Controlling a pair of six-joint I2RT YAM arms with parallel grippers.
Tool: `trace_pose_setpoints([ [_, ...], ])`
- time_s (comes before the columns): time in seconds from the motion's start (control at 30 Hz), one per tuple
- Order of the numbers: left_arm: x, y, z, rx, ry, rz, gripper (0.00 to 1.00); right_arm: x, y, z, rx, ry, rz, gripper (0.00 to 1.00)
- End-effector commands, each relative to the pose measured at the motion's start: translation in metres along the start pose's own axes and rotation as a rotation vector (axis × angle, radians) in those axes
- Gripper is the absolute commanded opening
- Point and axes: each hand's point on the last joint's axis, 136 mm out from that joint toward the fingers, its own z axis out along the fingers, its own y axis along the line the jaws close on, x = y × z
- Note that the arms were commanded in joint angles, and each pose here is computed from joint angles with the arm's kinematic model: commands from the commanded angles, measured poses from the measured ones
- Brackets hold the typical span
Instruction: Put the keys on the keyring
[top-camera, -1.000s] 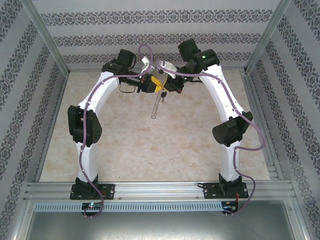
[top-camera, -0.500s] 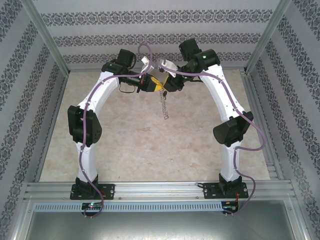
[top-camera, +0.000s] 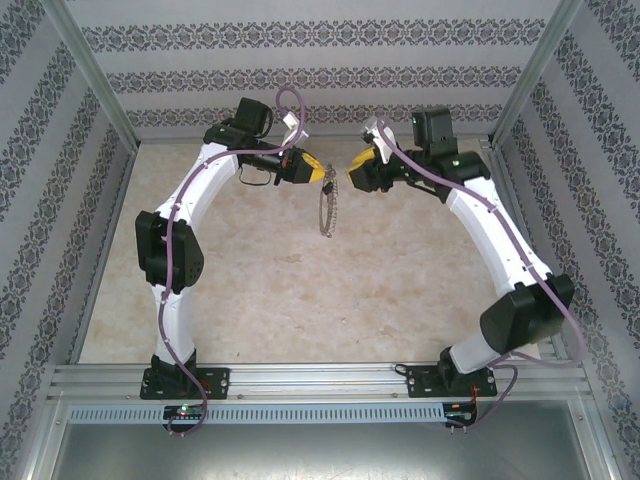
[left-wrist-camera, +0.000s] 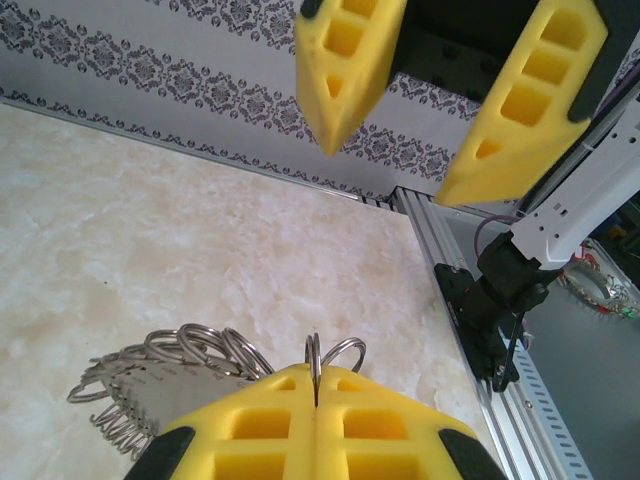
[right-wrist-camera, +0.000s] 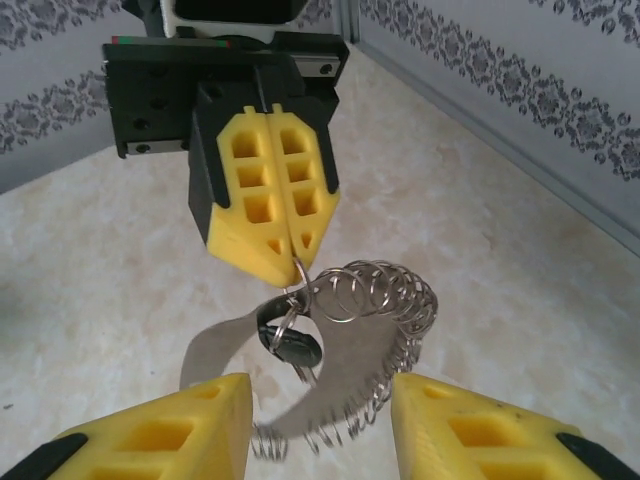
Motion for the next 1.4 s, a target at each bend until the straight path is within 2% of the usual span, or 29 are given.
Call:
trace_pose_setpoints([
  [0.0,-0.020,-0.010,0.001,0.018,-0.028,0.070,0.00,-0.020,-0.003,0.012,-0.008,-0.161,0.072,0.43],
  [0.4,-0.022,-0.010,0.001,0.011,-0.028,0.072,0.00,-0.003,0.010,0.037,-0.020,-0.153,0.114,0.45],
  [0.47,-0.022,-0.009,0.000,0.010,-0.029,0.073,0.00,-0.003,0.009,0.038,-0.022,-0.149,0.117,0.43],
  [0.73,-0.023,-0.008,0.000,0.004,-0.030,0.076,0.00,0.004,0.014,0.043,-0.054,-0.121,0.124,0.26],
  [1.07,-0.026,-0.008,0.000,-0.005,-0.031,0.086,0.00,0.014,0.017,0.048,-0.076,-0.093,0.133,0.24],
  [1.27,-0.027,-0.007,-0.001,-0.007,-0.032,0.084,0.00,0.018,0.018,0.052,-0.082,-0.080,0.136,0.27],
  [1.33,-0.027,-0.008,-0.001,-0.008,-0.032,0.086,0.00,0.018,0.018,0.053,-0.080,-0.081,0.134,0.26],
  [1.37,-0.027,-0.008,-0.001,-0.009,-0.032,0.085,0.00,0.018,0.017,0.054,-0.079,-0.078,0.136,0.23],
])
